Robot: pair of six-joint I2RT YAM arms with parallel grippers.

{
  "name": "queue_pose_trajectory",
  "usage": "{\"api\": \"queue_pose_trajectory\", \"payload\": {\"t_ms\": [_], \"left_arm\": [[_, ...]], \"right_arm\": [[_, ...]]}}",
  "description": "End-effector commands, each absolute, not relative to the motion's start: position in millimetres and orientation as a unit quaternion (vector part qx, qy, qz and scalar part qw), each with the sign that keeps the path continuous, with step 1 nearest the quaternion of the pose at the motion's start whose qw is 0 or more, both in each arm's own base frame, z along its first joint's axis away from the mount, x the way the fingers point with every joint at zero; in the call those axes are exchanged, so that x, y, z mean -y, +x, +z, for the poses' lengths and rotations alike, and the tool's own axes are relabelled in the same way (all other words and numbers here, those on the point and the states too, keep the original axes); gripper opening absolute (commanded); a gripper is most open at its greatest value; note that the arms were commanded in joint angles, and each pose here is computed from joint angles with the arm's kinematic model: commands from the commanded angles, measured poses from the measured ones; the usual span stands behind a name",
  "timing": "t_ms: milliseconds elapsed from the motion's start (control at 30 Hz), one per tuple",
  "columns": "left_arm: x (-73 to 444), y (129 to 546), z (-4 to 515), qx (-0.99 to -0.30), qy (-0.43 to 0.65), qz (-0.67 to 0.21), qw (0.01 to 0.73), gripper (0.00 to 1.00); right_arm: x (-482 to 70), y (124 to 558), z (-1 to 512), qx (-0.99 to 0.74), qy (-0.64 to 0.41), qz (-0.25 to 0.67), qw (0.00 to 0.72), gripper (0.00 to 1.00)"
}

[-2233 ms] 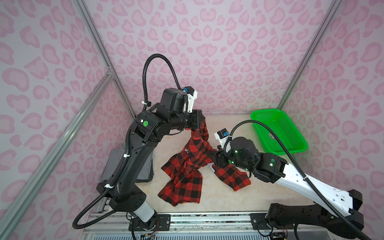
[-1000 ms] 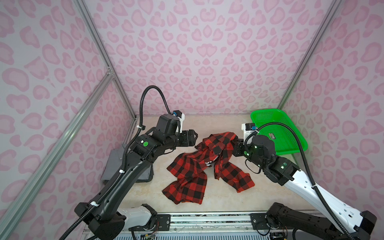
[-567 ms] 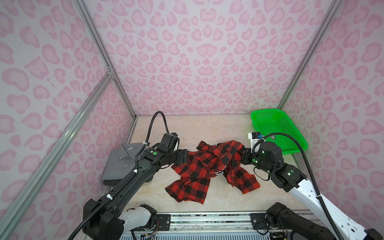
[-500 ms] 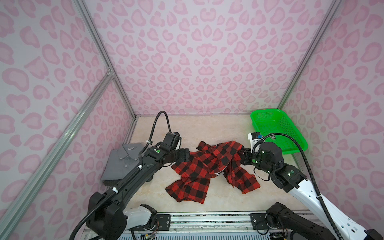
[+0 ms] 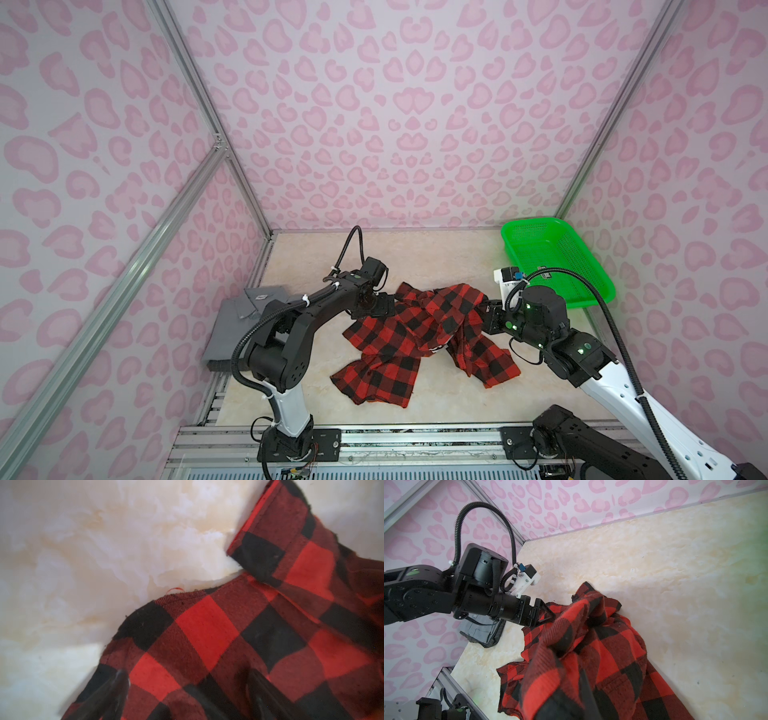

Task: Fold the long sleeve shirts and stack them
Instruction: 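Lift the plaid shirt by two corners with both grippers and stretch it apart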

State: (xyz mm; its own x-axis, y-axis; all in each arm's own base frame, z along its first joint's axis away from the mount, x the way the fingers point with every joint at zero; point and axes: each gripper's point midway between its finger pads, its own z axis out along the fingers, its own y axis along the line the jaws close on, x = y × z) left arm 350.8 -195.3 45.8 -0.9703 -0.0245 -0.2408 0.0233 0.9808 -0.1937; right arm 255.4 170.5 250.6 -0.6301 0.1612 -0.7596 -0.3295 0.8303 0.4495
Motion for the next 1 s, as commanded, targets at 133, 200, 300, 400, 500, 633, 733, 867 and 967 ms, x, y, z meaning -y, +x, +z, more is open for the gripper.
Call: {"api": "queue_pose_trajectory", "payload": {"t_ms": [133,200,300,400,500,633,733,867,967], "left_arm": [[200.2,363.7,28.5,-0.99,-0.01,-0.093,0.107,0.63],[199.0,366.3,27.2,-0.99,-0.013,-0.096,0.103,0.45],[192.8,370.7,30.3,-0.99,-0.02,-0.097,0.099,0.16],[188.2,395.2,64.2,-0.985,-0.027,-0.106,0.131,0.04],[178.7,422.0,113.5,-0.978,-0.038,-0.114,0.171,0.04],[160.8,462.2,207.6,-0.956,-0.061,-0.131,0.255,0.03],[147.0,487.1,290.1,-0.926,-0.082,-0.152,0.334,0.03],[131.8,501.5,399.3,-0.865,-0.106,-0.197,0.449,0.03],[118.2,494.8,461.4,-0.808,-0.121,-0.243,0.523,0.03]], "right_arm": [[-170.4,254.1,255.7,-0.852,-0.061,0.285,0.435,0.0],[-169.0,254.1,258.6,-0.851,-0.061,0.281,0.438,0.0],[-166.4,256.0,264.9,-0.849,-0.063,0.273,0.447,0.0],[-166.0,265.0,277.9,-0.846,-0.065,0.267,0.458,0.0],[-163.1,285.7,300.4,-0.84,-0.061,0.261,0.472,0.0],[-151.2,324.8,358.5,-0.816,-0.04,0.269,0.51,0.0],[-140.9,353.8,412.6,-0.789,-0.026,0.279,0.546,0.0],[-131.0,383.2,489.0,-0.741,-0.017,0.312,0.594,0.0],[-126.1,392.8,534.7,-0.707,-0.031,0.322,0.629,0.0]]}}
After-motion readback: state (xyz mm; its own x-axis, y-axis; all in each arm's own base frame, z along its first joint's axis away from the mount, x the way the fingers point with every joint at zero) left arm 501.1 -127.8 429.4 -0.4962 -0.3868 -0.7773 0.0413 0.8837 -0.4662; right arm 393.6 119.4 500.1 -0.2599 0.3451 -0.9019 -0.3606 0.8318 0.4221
